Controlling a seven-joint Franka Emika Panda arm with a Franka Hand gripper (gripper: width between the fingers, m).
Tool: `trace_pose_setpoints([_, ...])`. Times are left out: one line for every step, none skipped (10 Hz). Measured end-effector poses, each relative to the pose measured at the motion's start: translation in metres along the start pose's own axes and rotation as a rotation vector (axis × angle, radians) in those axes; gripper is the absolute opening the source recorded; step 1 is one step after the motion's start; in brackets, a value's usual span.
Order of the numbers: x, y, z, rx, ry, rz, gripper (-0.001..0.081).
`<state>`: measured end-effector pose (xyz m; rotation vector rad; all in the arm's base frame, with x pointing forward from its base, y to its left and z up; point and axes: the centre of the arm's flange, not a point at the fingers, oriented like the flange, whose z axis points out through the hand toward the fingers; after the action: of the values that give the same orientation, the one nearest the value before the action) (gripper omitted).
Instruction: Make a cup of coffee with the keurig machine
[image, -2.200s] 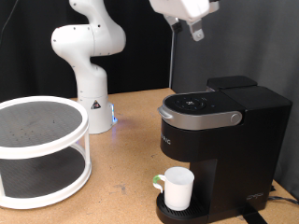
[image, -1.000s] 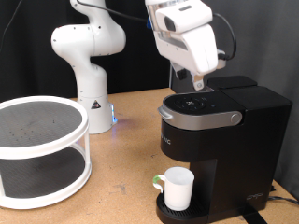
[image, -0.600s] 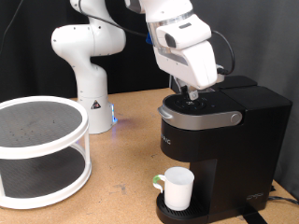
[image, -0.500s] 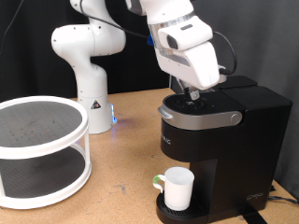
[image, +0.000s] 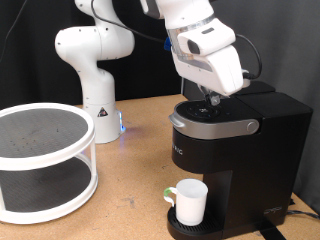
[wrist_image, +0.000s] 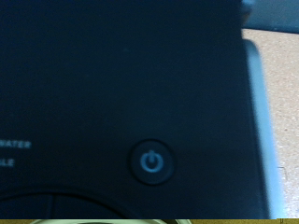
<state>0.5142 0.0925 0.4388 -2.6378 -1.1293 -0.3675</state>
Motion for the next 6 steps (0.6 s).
trace_pose_setpoints([-0.0026, -0.0011, 0.0033, 0.002, -0.008, -0.001, 0.0002])
trace_pose_setpoints([-0.0051, -0.0013, 0.0060, 0.001, -0.014, 0.002, 0.0001])
trace_pose_setpoints([-0.0069, -0.0012, 0.0081, -0.002, -0.017, 0.006, 0.0001])
trace_pose_setpoints([-0.0087, -0.0009, 0.0099, -0.005, -0.019, 0.008, 0.0001])
trace_pose_setpoints([-0.0104, -0.0006, 0.0117, -0.007, -0.021, 0.009, 0.0001])
trace_pose_setpoints([-0.0115, -0.0004, 0.0124, -0.008, -0.024, 0.011, 0.0001])
